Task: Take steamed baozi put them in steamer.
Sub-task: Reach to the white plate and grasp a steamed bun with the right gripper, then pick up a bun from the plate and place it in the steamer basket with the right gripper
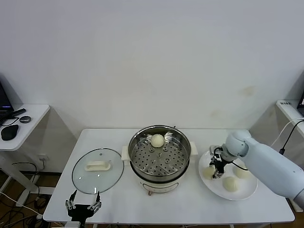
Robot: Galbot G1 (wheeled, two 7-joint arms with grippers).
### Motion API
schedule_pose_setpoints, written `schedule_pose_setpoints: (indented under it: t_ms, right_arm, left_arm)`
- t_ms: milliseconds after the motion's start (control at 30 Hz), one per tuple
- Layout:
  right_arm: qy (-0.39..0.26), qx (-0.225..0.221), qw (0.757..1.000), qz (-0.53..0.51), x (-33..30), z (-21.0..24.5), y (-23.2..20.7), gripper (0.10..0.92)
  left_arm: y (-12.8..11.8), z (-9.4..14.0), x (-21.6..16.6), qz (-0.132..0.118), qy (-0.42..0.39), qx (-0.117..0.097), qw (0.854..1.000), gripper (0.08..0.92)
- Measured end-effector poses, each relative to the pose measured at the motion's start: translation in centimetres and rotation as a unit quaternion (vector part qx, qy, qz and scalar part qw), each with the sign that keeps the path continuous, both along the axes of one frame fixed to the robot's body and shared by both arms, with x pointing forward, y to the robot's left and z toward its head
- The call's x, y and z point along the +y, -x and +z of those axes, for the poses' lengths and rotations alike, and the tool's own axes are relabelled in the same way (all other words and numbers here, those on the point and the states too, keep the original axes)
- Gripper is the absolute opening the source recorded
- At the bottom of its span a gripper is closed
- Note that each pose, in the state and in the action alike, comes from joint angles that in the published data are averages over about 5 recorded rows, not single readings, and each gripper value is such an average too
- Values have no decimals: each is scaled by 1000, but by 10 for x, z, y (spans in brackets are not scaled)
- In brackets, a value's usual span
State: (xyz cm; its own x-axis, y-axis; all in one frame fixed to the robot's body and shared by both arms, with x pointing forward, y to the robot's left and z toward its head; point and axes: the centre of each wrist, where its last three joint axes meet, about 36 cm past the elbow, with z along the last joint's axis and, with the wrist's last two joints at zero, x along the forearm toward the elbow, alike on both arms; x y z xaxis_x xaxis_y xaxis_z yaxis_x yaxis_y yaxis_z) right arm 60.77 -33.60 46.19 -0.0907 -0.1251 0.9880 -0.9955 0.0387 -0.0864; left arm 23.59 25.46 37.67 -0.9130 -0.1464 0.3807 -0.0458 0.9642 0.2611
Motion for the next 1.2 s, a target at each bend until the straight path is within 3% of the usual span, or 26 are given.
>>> schedule_pose_setpoints:
  t_ms: [233, 700, 967, 1200]
  right_arm:
    - [-2, -7, 1000, -8, -8, 26, -3, 343]
    - [-14, -28, 1000, 6, 9, 152, -28, 339]
    - [-29, -31, 998, 47, 81, 230, -41, 340]
    - [-34, -10, 996, 77, 161, 253, -42, 340]
  left_arm:
    - [-4, 4, -4, -4, 2, -10, 1000, 823]
    - [-6, 16, -9, -15, 0, -27, 1000, 823]
    - [-5, 25, -12, -18, 2, -35, 999, 823]
    - [-1, 32, -15, -19, 4, -39, 999, 823]
